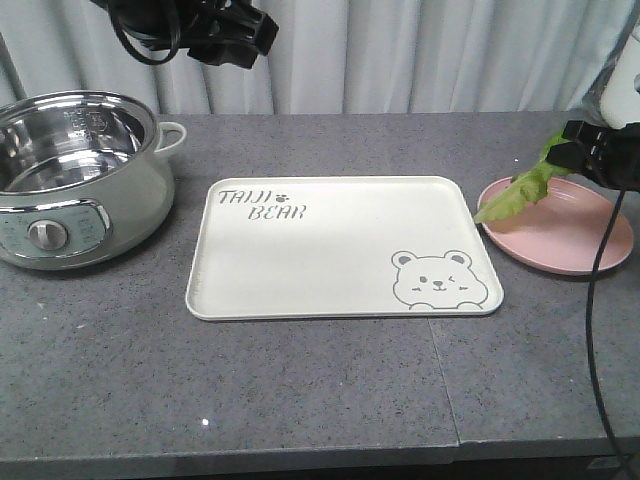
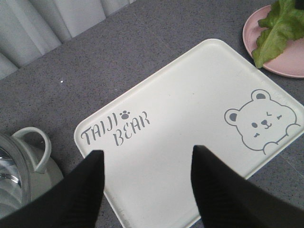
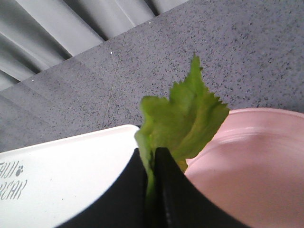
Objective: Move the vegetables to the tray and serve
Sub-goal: 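Carry the leaf with the right gripper and release it onto the pink plate, then grasp the rim of the pink plate with the right gripper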
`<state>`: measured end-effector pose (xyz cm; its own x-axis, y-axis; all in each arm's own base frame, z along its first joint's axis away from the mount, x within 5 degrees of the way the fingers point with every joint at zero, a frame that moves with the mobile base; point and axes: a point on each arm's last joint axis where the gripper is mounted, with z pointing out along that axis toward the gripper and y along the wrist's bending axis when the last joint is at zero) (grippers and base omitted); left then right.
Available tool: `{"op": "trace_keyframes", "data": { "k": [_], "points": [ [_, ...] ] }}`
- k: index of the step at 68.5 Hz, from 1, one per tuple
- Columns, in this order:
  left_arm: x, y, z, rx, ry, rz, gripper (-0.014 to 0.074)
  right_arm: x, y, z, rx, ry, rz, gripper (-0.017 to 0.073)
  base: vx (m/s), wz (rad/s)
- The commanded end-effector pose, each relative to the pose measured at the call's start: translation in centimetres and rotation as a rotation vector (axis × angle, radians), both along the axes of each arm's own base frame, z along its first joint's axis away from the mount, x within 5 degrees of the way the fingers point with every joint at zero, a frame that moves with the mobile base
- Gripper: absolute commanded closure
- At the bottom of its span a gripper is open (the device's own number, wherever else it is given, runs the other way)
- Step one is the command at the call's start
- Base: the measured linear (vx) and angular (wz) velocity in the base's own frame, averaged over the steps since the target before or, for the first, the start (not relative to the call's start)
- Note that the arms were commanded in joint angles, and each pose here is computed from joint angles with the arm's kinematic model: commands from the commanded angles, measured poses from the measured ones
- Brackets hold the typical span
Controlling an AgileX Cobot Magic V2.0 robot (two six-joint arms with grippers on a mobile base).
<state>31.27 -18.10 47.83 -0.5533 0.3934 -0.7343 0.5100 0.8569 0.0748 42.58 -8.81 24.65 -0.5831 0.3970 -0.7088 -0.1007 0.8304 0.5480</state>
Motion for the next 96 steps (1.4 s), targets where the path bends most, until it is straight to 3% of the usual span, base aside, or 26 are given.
{"op": "trace_keyframes", "data": {
  "k": [1,19,38,44,57,74,81,96],
  "points": [
    [-1.6,0.7,2.5,-0.054,-0.079,-0.001,0.0207,0.3,-0.3,3.6,0.015,-0.074,-0.013,0.0555,0.00,0.00],
    [-1.7,0.7,2.5,-0.055,-0.079,-0.001,0.0206,0.9,-1.1,2.2,-0.111,0.071,0.011,0.0460,0.00,0.00],
    [-1.7,0.7,2.5,-0.061,-0.075,-0.006,0.0206,0.7,-1.3,1.8,-0.131,0.111,0.003,0.0181,0.00,0.00],
    [-1.7,0.6,2.5,-0.063,-0.074,-0.007,0.0206,0.6,-1.6,1.7,-0.182,0.148,-0.006,0.0131,0.00,0.00],
    [-1.7,0.6,2.5,-0.065,-0.073,-0.008,0.0206,0.3,-2.8,2.3,-0.330,0.247,-0.043,0.0121,0.00,0.00],
    [-1.8,0.5,2.5,-0.077,-0.066,-0.017,0.0206,0.0,-4.0,3.6,-0.451,0.314,-0.088,0.0121,0.00,0.00],
    [-1.8,0.5,2.5,-0.077,-0.066,-0.017,0.0206,-0.2,-4.3,4.4,-0.465,0.339,-0.119,0.0122,0.00,0.00],
    [-1.8,0.5,2.5,-0.077,-0.066,-0.017,0.0206,-1.0,-4.6,4.3,-0.434,0.454,-0.187,0.0136,0.00,0.00]
  ]
}}
